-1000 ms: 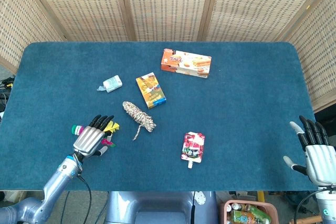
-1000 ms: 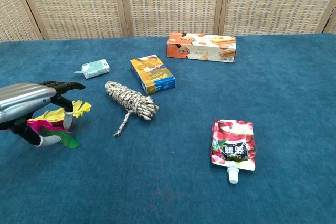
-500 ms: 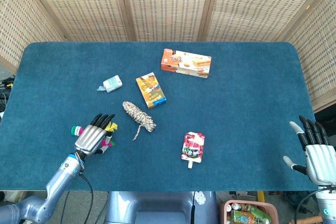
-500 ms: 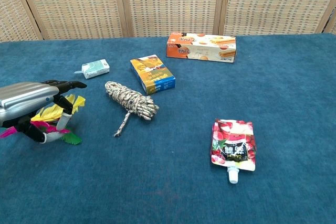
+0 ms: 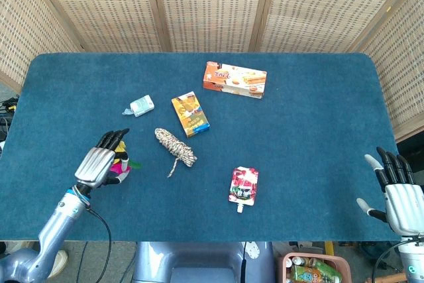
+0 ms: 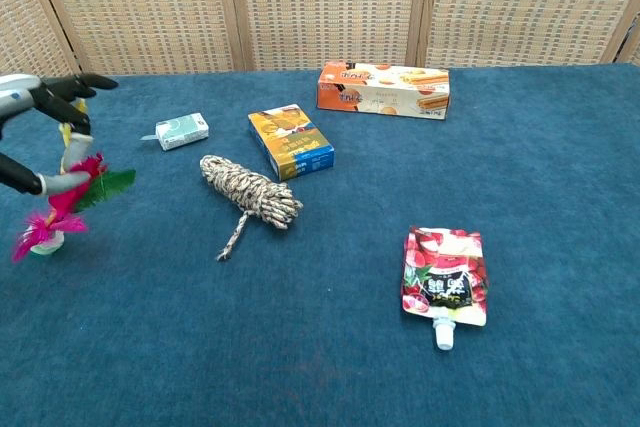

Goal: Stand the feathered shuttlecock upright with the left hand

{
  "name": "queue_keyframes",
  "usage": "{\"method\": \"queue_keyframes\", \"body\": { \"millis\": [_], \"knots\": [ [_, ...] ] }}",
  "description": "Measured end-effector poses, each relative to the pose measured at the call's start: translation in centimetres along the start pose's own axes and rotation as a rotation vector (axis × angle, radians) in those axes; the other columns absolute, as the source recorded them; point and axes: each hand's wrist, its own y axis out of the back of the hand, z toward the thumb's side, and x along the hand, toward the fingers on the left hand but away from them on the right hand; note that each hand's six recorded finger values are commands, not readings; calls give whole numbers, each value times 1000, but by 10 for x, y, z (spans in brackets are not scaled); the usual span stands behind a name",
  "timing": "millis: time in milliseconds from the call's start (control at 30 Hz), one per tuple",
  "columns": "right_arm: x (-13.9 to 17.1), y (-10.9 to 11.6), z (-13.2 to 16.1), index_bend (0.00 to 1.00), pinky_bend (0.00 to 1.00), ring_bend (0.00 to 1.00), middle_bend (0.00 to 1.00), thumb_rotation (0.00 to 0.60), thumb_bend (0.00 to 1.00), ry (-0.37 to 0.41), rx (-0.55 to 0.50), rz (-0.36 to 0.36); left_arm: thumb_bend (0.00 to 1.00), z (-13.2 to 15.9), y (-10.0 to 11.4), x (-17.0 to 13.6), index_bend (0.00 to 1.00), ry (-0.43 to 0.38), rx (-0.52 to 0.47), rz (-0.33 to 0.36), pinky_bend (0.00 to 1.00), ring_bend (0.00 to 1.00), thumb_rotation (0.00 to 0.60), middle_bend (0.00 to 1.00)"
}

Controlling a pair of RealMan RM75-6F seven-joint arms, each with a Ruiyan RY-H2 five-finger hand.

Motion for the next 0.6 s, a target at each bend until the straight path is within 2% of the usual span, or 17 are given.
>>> {"method": "queue_keyframes", "body": {
  "millis": [133,267,433,600],
  "knots": [
    [1,0,1,0,0,0,0,600,0,4,1,2,431,-11,24,-5,697,7,-147,42,0,0,600,0],
    [1,-1,2,0,0,0,0,600,0,4,4,4,432,-22,37,-8,697,1,-253,58,0,0,600,0],
    [0,-2,0,0,0,0,0,600,0,-5,6,9,431,-36,31,-6,697,-17,-301,42,0,0,600,0],
    [0,-2,0,0,0,0,0,600,0,-8,8,12,431,-36,12,-3,698,-49,-305,7,0,0,600,0]
  ]
}}
